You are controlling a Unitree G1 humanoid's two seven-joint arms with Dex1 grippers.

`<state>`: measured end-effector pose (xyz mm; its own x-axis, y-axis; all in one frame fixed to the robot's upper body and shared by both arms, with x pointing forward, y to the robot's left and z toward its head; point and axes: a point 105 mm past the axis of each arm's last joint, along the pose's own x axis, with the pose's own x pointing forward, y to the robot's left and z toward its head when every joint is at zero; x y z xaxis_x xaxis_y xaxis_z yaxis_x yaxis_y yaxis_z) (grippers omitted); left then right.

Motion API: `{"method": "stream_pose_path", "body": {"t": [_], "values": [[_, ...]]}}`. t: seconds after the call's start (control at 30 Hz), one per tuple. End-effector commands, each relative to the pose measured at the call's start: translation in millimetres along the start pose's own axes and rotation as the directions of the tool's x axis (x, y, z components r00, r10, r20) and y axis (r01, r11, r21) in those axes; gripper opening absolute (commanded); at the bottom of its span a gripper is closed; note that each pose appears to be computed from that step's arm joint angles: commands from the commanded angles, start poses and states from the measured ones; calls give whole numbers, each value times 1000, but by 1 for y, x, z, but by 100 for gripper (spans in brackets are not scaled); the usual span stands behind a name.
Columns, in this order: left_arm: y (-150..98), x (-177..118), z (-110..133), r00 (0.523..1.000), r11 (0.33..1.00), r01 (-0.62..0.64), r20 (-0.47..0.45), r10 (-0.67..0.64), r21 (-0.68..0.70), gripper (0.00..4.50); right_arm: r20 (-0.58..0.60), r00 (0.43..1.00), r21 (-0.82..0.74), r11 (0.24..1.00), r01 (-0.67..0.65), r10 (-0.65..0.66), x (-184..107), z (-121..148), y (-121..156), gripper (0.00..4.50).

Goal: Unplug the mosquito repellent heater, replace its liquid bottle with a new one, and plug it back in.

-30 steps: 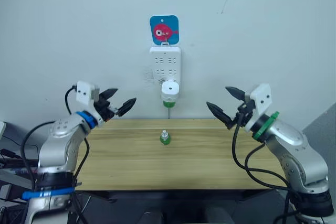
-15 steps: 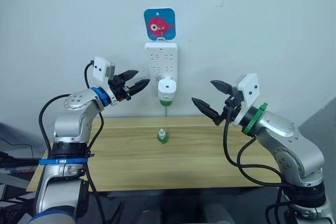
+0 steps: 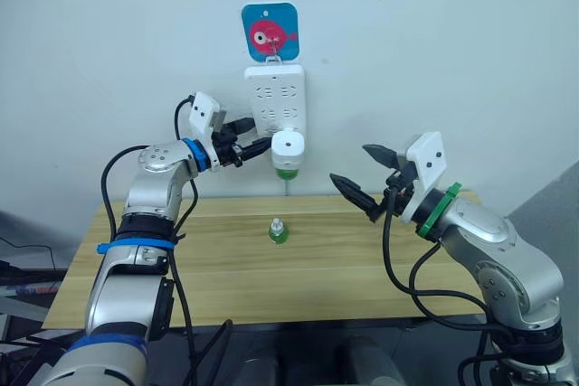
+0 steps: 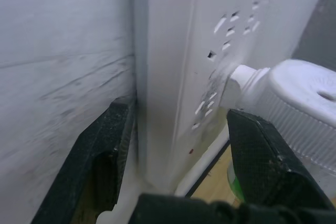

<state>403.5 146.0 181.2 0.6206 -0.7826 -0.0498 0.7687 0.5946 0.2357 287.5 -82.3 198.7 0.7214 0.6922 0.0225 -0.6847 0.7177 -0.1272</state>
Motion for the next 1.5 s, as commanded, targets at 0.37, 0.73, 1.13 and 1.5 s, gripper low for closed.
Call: {"method": "stream_pose_path", "body": {"t": [0.37,0.73,1.13,1.5], "values": [[-12,24,36,991,997,74,106,-78,37,299,-7,998,5,998,67,-67,-2,-6,-3,450],[-15,27,47,983,995,98,151,-100,22,282,-10,996,5,996,91,-91,-3,-15,-4,450],[-24,29,51,981,994,111,161,-108,-9,141,40,978,-47,977,207,-205,28,3,-2,450],[-29,31,52,981,993,113,162,-110,-14,141,100,971,18,976,216,-217,68,24,2,450]]}}
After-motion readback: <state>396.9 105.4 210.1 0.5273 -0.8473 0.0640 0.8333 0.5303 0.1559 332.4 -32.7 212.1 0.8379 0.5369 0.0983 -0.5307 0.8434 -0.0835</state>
